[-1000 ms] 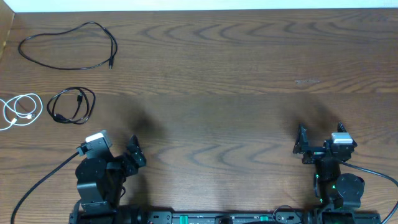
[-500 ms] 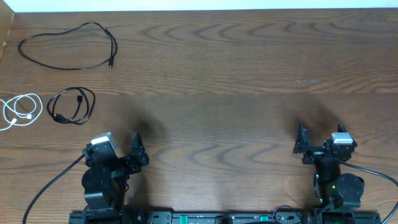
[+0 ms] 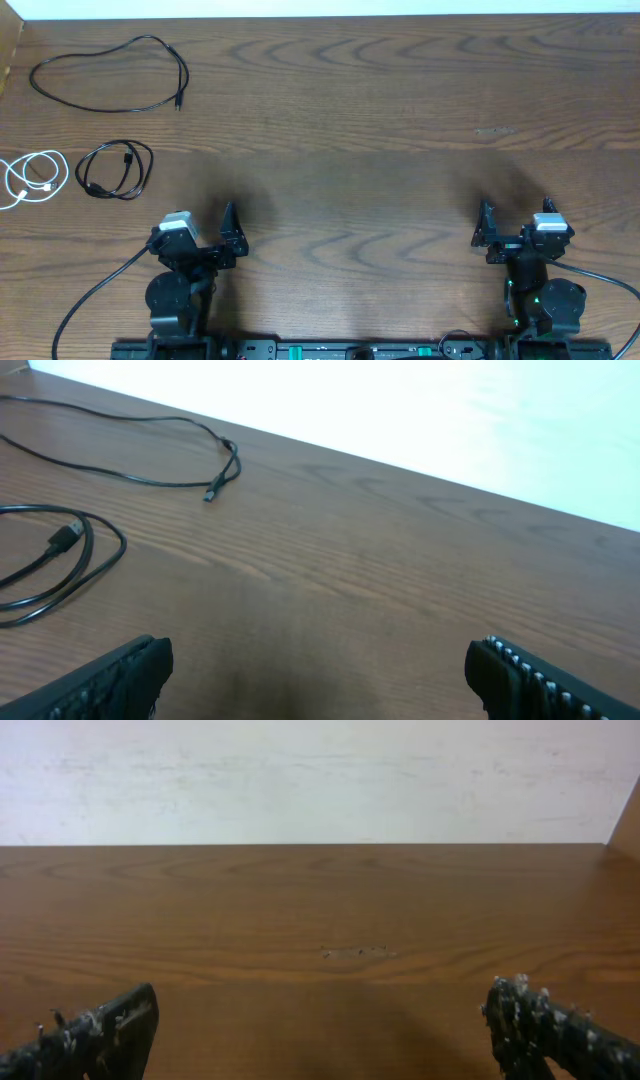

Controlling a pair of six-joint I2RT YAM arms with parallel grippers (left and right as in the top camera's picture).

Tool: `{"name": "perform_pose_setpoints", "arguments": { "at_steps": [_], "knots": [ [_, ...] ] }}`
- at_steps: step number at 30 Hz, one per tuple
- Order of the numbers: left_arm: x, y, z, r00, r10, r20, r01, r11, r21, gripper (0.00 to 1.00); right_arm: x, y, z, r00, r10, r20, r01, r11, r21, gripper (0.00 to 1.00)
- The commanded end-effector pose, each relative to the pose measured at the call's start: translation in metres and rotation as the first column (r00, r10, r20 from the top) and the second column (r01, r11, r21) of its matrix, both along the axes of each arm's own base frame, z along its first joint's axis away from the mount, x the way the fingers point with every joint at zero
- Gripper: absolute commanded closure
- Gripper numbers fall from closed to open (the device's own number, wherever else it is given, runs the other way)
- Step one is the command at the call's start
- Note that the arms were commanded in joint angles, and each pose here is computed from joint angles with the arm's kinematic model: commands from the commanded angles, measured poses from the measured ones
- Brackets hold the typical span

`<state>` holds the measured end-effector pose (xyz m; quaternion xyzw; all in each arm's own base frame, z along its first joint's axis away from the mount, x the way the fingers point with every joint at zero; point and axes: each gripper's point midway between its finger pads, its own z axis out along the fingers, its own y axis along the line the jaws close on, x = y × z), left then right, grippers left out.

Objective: Untangle cables

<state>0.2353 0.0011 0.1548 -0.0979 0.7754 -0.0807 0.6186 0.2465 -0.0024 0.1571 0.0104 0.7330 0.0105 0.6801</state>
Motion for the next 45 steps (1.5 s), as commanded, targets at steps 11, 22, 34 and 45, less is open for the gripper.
{"name": "perform_pose_setpoints", "arguments": {
  "at_steps": [11, 22, 34, 45],
  "knots": [
    [0.001, -0.007, 0.004, 0.997, -0.045, 0.065, 0.041, 0.997, 0.060, 0.02, 0.000, -0.002, 0.000, 1.000, -0.013, 0.000, 0.013, 1.000, 0.012, 0.01],
    [0.009, -0.001, 0.012, 0.987, -0.001, 0.158, -0.009, 0.998, 0.066, 0.02, 0.000, -0.002, -0.001, 1.000, -0.013, -0.001, 0.013, 1.000, 0.012, 0.01],
    [0.011, -0.001, 0.008, 0.985, -0.004, 0.173, -0.010, 0.997, 0.081, 0.02, 0.000, -0.002, 0.000, 1.000, -0.013, 0.000, 0.013, 1.000, 0.012, 0.01],
    [0.008, 0.001, -0.018, 0.998, -0.007, 0.068, -0.003, 0.990, 0.139, 0.02, 0.000, -0.002, 0.000, 1.000, -0.013, 0.000, 0.013, 1.000, 0.012, 0.01]
  ]
}}
